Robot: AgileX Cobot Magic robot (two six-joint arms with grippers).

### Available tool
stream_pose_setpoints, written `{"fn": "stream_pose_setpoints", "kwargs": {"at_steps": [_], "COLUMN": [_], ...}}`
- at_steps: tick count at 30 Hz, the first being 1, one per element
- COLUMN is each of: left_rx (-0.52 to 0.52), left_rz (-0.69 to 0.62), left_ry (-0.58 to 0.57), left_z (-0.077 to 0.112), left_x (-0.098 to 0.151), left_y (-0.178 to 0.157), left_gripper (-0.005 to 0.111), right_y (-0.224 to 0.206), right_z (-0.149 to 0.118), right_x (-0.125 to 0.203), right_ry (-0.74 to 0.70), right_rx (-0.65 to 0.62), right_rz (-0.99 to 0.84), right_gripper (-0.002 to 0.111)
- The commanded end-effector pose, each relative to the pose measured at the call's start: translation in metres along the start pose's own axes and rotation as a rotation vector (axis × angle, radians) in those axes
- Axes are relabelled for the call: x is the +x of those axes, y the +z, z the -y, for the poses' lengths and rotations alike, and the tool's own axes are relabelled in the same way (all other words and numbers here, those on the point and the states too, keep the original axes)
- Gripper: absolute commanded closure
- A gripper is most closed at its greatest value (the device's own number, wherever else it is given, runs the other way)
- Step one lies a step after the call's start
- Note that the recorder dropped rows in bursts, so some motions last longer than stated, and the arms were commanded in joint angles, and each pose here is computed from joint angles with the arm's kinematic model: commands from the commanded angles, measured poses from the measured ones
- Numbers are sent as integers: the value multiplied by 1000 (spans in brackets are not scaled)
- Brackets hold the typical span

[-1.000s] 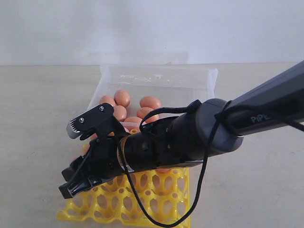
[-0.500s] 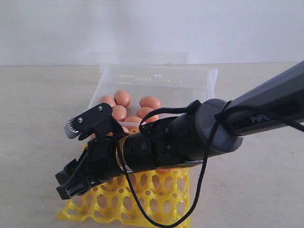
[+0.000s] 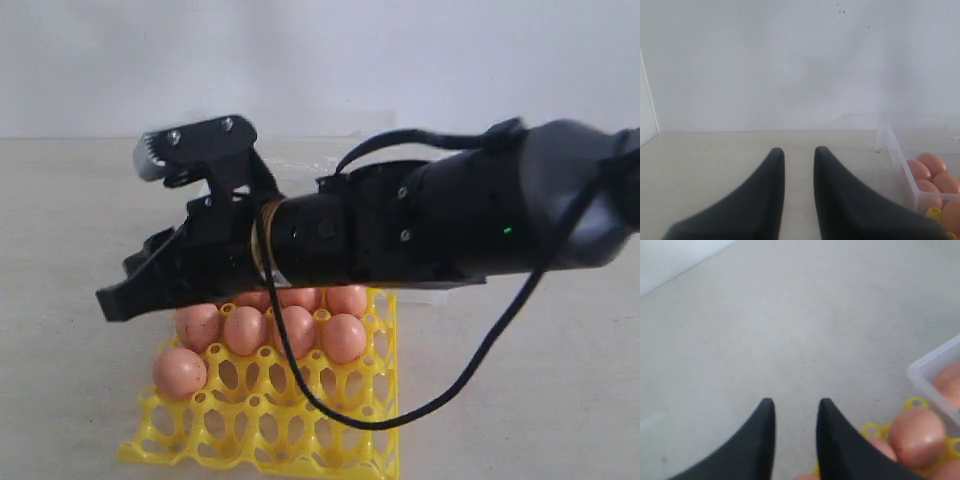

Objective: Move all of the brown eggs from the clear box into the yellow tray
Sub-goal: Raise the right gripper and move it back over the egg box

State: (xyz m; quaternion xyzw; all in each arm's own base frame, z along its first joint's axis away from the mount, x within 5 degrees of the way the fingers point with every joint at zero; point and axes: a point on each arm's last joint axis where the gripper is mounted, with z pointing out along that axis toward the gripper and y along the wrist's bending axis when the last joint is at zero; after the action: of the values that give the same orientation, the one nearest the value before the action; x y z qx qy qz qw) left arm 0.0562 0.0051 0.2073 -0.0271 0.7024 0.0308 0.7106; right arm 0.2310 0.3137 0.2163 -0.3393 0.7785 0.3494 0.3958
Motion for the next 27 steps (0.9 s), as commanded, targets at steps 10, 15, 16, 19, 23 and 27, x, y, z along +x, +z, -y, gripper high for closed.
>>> {"fn": "stream_pose_setpoints", "kwargs": {"at_steps": [10, 15, 16, 19, 23, 27], "left_rx": [9, 9, 9, 9, 9, 9], "left_rz": [0, 0, 0, 0, 0, 0], "left_ry": [-1, -1, -1, -1, -1, -1], "left_z": [1, 1, 1, 1, 1, 1], "left_x": [1, 1, 1, 1, 1, 1], "left_y": [0, 0, 0, 0, 0, 0], "left_gripper": [85, 85, 85, 85, 85, 85], "right_y": [-151, -219, -232, -263, -302, -325], "right_z": [33, 32, 28, 20, 20, 24], "right_x": [-37, -36, -37, -42, -50, -58], "right_ry": [-7, -143, -161, -140, -102, -82], "right_rx": [889, 1089, 1053, 1037, 1129, 1139], "right_rz": [-260, -495, -492, -401, -240, -77], "right_gripper": [109, 109, 109, 109, 109, 109]}}
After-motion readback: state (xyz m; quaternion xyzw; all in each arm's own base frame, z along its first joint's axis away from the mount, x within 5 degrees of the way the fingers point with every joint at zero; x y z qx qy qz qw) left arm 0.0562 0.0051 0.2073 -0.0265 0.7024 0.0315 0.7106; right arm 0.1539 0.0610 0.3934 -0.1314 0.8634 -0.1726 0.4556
